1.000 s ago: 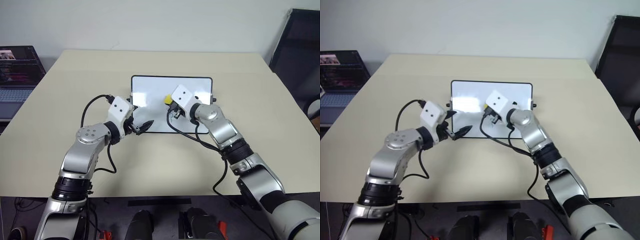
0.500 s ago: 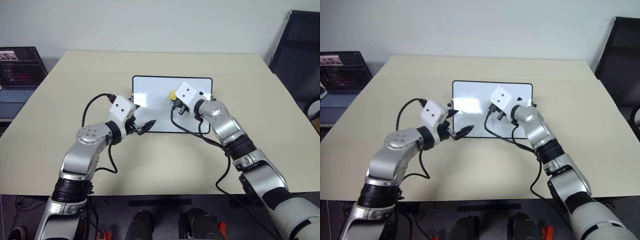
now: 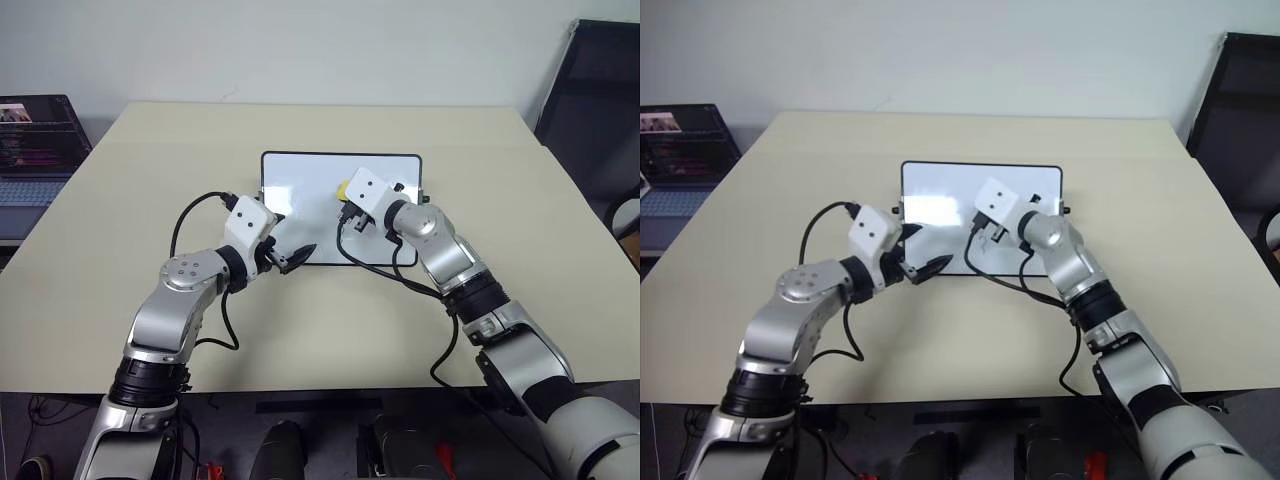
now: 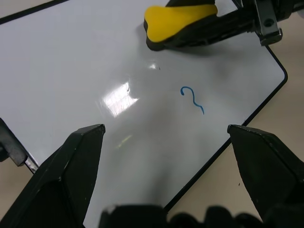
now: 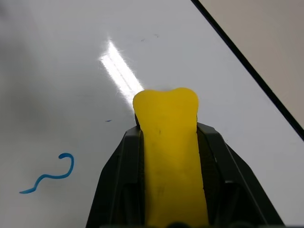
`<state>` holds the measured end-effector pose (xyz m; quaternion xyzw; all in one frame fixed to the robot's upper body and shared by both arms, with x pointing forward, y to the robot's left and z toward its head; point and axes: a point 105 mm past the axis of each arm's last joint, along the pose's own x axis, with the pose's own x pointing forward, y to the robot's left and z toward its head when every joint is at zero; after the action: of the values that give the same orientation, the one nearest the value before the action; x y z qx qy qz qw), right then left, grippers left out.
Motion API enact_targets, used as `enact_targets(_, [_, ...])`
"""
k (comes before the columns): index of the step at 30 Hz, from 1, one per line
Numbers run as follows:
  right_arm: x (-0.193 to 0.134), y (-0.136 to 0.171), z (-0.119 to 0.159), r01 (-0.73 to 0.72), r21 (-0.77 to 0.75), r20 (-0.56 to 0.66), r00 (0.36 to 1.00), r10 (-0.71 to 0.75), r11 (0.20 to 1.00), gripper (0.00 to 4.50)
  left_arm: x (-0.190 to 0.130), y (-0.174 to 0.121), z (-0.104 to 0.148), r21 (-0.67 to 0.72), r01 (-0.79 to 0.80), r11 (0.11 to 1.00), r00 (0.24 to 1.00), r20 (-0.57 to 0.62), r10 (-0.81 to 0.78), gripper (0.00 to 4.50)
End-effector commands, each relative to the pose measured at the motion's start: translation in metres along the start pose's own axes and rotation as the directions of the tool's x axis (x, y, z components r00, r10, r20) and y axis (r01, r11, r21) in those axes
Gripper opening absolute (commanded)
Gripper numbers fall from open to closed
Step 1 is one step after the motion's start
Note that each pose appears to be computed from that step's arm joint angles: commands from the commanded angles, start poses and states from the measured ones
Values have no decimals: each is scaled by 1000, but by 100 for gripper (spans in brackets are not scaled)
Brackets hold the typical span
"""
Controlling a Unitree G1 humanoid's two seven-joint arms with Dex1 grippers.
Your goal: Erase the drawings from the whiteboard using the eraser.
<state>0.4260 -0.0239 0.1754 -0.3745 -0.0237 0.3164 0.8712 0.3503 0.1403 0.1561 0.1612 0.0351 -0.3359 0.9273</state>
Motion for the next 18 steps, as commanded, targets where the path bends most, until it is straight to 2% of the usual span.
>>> enact_targets(1, [-3,18,-11,-99,-11,-44,994,98,995,110,-3,1,11,25,-13,1000,999,44,12,450])
enact_targets(5, [-6,22,-13,-127,-35,-50,991,125,991,110,-3,1,8,22,-15,1000,999,43,14,450])
enact_targets(9, [-4,-7,-1,35,-20,-2,999,-35,999,110,-2,0,8,20,-14,1000,999,45,13,450])
enact_targets(13, [-8,-38,-6,159,10,-12,987,-159,987,110,-1,-2,9,20,-12,1000,999,48,11,450])
enact_targets(18, [-13,-40,-22,139,31,-57,989,-137,990,110,-1,-2,11,20,-11,1000,999,52,10,450])
